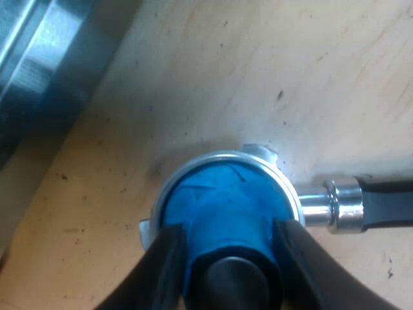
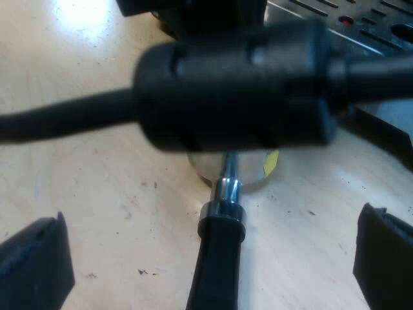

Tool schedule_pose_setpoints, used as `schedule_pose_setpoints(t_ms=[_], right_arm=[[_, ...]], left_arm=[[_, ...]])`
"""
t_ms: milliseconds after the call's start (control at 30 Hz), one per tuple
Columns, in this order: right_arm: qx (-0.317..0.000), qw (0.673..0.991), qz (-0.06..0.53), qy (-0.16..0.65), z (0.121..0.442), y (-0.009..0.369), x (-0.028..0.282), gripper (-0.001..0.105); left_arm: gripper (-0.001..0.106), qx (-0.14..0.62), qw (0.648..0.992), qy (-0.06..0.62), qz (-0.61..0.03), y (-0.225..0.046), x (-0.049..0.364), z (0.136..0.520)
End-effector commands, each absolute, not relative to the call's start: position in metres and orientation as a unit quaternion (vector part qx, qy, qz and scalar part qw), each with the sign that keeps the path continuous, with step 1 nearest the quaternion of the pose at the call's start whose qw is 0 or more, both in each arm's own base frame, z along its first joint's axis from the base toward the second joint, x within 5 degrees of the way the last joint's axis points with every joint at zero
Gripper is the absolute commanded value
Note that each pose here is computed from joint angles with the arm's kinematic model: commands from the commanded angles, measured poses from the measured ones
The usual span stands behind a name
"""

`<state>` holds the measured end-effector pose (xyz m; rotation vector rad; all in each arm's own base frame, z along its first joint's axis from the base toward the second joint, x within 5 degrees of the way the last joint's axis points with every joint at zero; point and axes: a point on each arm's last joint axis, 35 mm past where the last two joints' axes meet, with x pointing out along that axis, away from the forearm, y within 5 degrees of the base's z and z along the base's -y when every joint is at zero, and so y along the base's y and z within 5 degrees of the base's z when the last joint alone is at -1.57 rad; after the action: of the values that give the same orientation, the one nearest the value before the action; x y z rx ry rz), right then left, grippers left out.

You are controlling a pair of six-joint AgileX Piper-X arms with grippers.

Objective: Grind coffee beans and then tamp

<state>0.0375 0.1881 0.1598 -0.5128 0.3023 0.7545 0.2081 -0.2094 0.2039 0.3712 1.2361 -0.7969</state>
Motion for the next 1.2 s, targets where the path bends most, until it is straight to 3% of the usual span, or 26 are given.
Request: schedule_pose_setpoints(t_ms=[33,367,600,733,833,1000,1200], right_arm=[[-0.245,0.891,0.356,0.141,0.161,0.187,0.039,0.09],[-0.251,0.889,0.358,0.133,0.165,0.19,0.039,0.09],[-0.262,0.886,0.363,0.118,0.173,0.196,0.039,0.09],[-0.251,0.888,0.37,0.11,0.184,0.203,0.04,0.09],[-0.246,0.883,0.384,0.109,0.188,0.207,0.039,0.09],[-0.231,0.872,0.417,0.11,0.194,0.212,0.038,0.09],[-0.229,0.867,0.433,0.09,0.198,0.215,0.039,0.09]], left_arm=[[0.0,0.178,0.721,0.569,-0.353,-0.21,0.206,0.205],[0.0,0.159,0.758,0.512,-0.372,-0.208,0.205,0.258],[0.0,0.155,0.763,0.504,-0.373,-0.195,0.192,0.278],[0.0,0.145,0.773,0.502,-0.359,-0.177,0.188,0.292],[0.0,0.141,0.775,0.505,-0.353,-0.172,0.188,0.294],[0.0,0.112,0.788,0.525,-0.301,-0.134,0.188,0.287],[0.0,0.098,0.794,0.531,-0.279,-0.118,0.187,0.281]])
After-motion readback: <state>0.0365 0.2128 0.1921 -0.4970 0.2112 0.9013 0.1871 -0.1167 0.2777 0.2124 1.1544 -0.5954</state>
